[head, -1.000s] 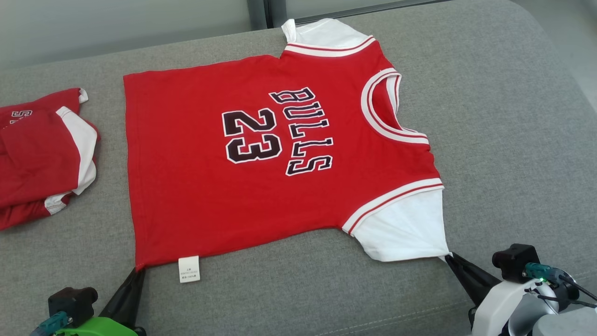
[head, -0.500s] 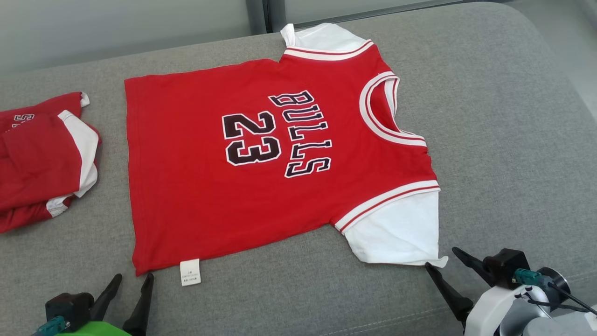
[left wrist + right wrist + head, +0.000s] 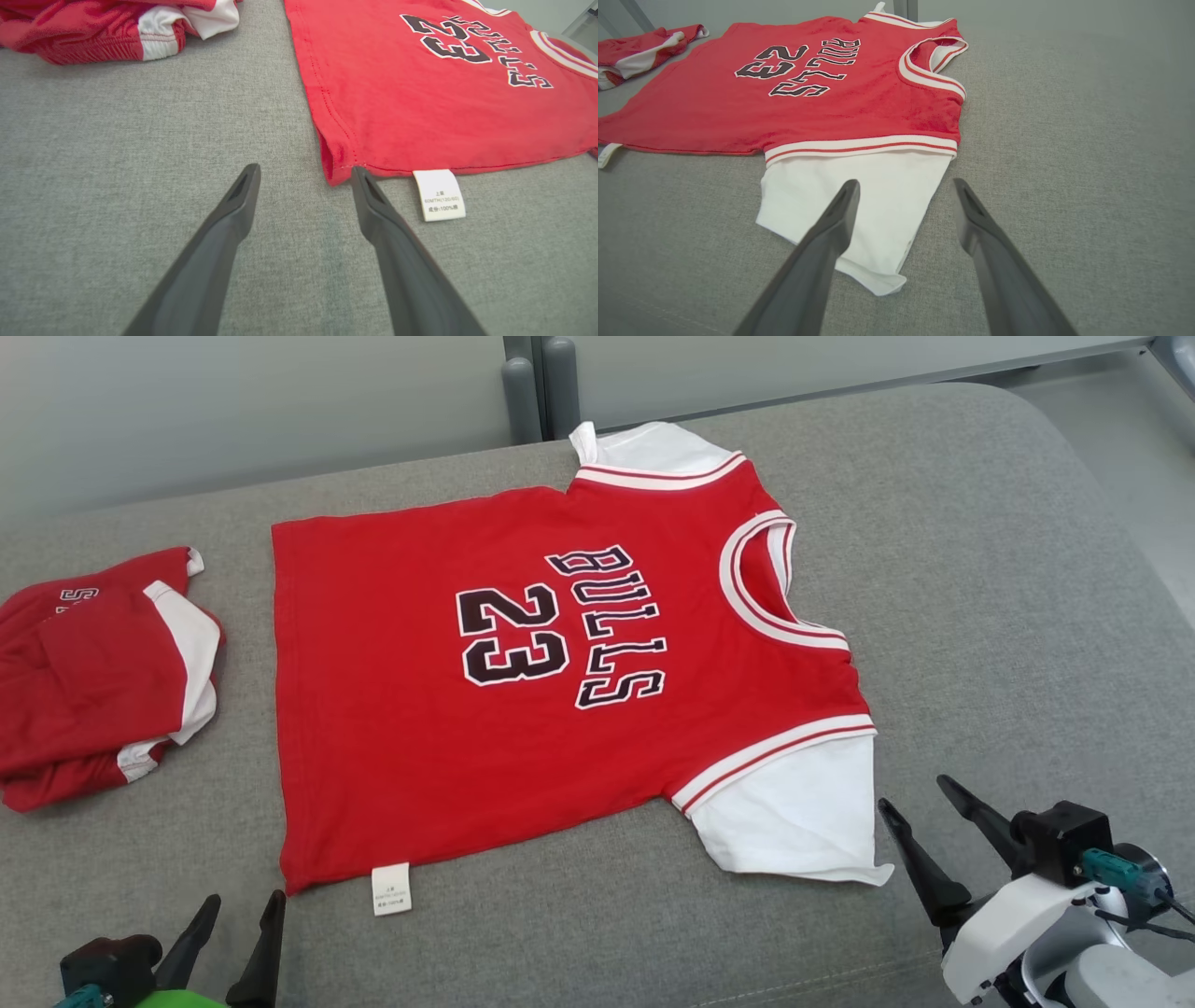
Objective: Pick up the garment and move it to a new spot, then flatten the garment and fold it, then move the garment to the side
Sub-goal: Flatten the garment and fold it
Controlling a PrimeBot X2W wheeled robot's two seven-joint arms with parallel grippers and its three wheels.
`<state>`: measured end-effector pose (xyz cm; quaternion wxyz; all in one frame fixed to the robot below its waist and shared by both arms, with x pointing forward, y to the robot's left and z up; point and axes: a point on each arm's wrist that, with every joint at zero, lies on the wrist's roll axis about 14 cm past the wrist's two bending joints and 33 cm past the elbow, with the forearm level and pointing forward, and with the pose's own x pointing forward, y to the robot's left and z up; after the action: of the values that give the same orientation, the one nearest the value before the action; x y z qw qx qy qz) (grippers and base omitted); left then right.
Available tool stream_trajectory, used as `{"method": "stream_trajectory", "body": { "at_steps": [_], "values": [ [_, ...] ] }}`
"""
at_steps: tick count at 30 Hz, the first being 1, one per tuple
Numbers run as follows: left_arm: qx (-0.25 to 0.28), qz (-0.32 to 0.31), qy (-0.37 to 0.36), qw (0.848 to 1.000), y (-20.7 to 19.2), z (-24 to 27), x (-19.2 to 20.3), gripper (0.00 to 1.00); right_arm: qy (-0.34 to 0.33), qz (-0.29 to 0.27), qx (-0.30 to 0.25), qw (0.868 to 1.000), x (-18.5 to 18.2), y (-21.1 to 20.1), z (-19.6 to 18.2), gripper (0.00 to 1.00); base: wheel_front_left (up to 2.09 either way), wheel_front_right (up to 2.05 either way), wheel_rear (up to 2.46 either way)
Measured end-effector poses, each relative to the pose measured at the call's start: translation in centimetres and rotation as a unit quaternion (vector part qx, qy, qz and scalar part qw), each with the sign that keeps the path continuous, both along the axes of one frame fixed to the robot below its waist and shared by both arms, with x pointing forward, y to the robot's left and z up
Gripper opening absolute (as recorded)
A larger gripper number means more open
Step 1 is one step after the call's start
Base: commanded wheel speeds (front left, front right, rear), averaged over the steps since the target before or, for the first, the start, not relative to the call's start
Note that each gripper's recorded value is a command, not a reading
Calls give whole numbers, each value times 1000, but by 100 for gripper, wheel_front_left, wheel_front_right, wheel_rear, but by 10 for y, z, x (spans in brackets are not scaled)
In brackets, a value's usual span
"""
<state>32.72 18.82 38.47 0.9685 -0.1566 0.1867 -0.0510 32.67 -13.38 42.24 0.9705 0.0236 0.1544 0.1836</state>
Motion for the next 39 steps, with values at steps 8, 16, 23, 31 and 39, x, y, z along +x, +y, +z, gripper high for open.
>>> {"method": "stream_trajectory", "body": {
  "at_steps": [8, 16, 23, 31, 39],
  "values": [
    [-29, 47, -73, 996, 4, 44, 17, 100, -61, -40, 4, 997, 13, -16, 30, 100, 0, 0, 0],
    [-27, 72, -117, 990, 14, 71, 17, 100, -109, -57, 22, 992, 19, -14, 57, 100, 0, 0, 0],
    [-27, 77, -132, 988, 10, 80, 11, 100, -125, -58, 15, 990, 16, -12, 63, 100, 0, 0, 0],
    [-25, 96, -133, 986, 20, 81, 7, 100, -129, -74, 17, 989, 16, -17, 65, 100, 0, 0, 0],
    [-20, 87, -129, 988, 14, 77, 9, 100, -134, -113, 13, 984, 23, -34, 65, 100, 0, 0, 0]
  ]
}}
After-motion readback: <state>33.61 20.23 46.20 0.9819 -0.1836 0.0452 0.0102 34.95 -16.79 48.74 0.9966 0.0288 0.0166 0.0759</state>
